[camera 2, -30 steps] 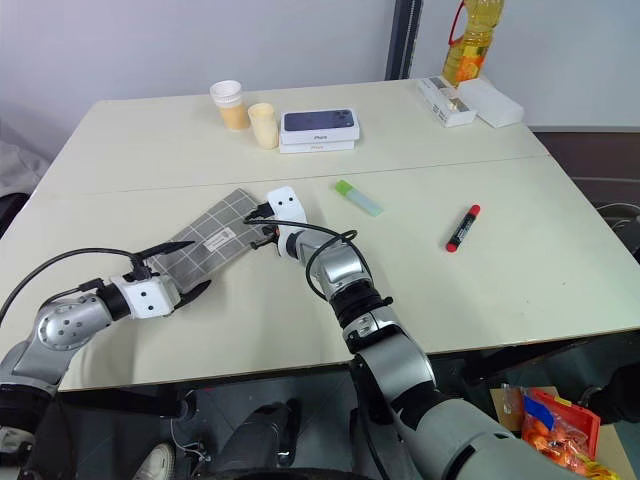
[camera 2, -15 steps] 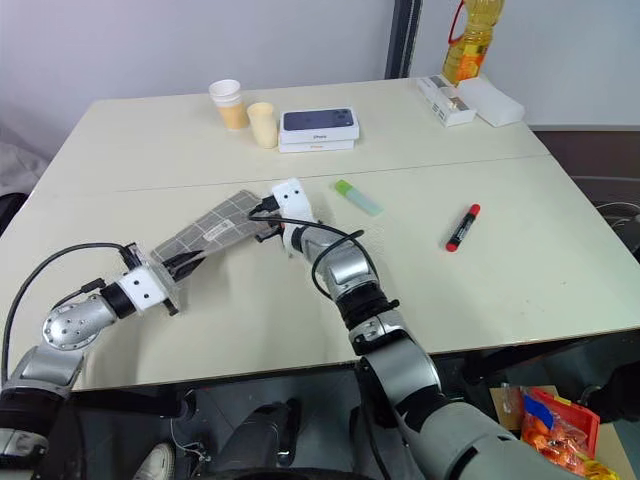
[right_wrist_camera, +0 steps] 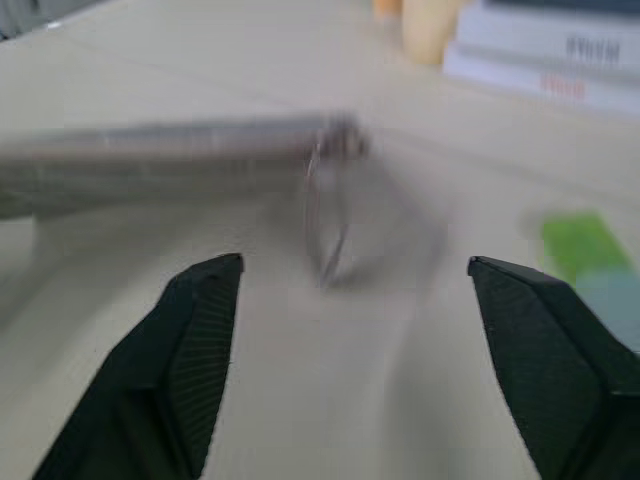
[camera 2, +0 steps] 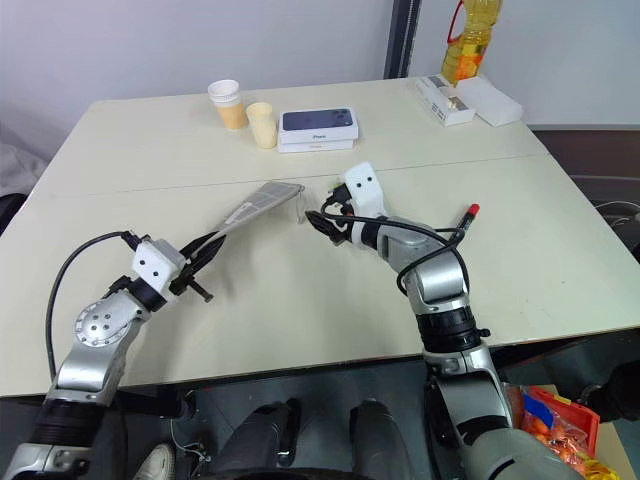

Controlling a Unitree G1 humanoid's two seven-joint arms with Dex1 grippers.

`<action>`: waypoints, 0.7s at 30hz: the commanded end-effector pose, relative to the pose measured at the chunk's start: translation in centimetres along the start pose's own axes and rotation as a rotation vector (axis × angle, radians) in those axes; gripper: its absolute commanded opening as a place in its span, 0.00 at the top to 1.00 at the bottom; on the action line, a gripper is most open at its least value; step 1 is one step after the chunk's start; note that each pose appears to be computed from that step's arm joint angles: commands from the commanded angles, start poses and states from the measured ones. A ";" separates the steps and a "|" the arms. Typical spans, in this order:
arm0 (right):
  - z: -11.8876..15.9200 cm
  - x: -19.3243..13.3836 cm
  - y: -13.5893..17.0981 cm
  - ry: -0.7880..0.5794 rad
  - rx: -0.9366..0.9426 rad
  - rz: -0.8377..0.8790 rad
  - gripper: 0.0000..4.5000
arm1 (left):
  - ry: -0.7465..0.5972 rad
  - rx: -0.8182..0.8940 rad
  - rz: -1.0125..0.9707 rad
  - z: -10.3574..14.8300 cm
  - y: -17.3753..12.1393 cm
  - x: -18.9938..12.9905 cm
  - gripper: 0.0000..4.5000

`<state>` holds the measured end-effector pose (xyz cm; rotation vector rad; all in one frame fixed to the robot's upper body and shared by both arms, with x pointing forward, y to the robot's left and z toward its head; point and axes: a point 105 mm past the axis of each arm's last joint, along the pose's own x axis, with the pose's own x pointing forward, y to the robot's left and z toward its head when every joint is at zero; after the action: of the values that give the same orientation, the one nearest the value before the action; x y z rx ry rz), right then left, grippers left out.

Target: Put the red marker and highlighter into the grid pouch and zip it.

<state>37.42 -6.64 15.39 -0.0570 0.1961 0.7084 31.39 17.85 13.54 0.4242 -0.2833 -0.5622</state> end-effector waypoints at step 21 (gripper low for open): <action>2.2 1.3 -0.3 -0.076 0.004 -0.075 0.56 | -0.089 -0.006 -0.083 0.9 -2.5 1.2 1.00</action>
<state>38.81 -6.34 15.58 -0.0306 0.1846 0.6205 31.21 15.20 12.68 0.3919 -0.3140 -0.6578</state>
